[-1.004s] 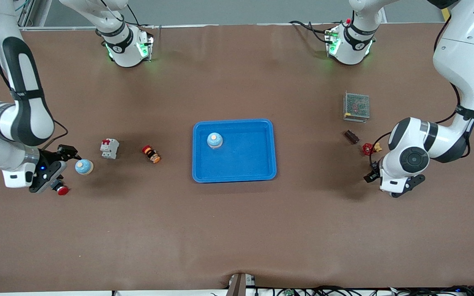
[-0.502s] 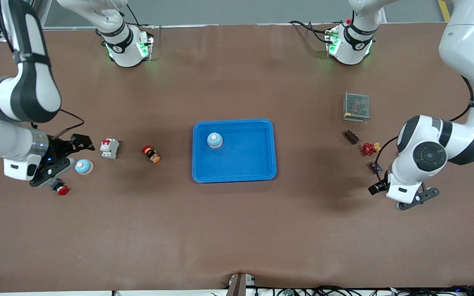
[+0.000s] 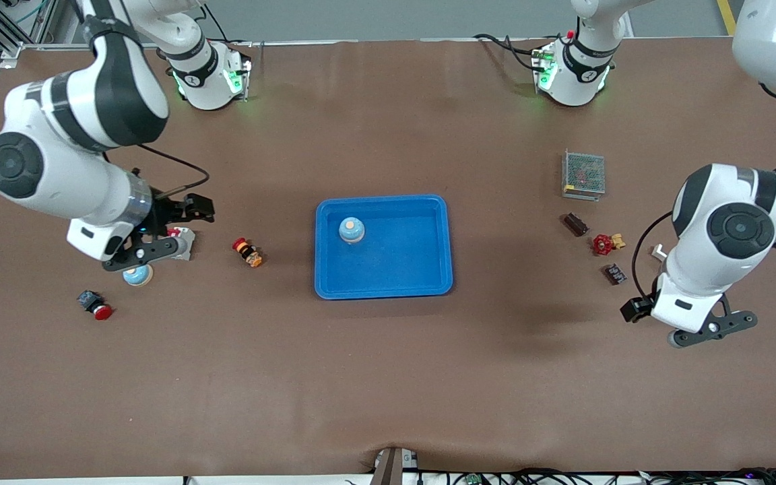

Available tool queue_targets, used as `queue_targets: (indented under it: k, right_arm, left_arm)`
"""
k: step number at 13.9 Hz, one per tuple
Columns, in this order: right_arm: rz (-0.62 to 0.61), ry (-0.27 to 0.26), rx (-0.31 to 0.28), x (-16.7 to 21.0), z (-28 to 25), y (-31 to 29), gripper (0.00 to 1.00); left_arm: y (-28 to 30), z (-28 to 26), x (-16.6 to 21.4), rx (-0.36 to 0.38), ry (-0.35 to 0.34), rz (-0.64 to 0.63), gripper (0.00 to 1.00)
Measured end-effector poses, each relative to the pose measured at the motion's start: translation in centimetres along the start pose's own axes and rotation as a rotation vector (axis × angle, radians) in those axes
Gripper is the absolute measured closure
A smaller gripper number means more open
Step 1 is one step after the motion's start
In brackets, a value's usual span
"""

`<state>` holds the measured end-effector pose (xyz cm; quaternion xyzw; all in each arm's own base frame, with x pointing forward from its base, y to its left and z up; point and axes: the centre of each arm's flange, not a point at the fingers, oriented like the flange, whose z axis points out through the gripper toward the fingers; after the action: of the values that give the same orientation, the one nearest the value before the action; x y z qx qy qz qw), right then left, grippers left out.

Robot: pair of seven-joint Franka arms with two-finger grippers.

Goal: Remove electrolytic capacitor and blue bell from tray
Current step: 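Reach the right gripper to the second bell while the left gripper retracts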

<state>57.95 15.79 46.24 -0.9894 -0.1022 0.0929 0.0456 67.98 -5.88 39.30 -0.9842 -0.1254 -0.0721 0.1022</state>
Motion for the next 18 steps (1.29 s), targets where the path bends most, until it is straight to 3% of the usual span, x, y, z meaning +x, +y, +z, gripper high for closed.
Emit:
queue_targets:
  k: [5, 11, 18]
  right_arm:
    - [0.182, 0.054, -0.012, -0.5, 0.7, -9.4, 0.0]
    - [0.287, 0.112, 0.0, -1.2, 2.6, -17.3, 0.0]
    - [0.322, 0.136, -0.005, -0.4, 12.2, -22.3, 0.0]
  left_arm:
    - [-2.0, -7.7, 0.4, -0.022, -0.038, 0.01, 0.0]
    - [-2.9, -14.3, -1.2, -0.081, -0.03, 0.026, 0.0]
    - [-6.6, -22.4, -4.9, -0.109, -0.071, 0.08, 0.0]
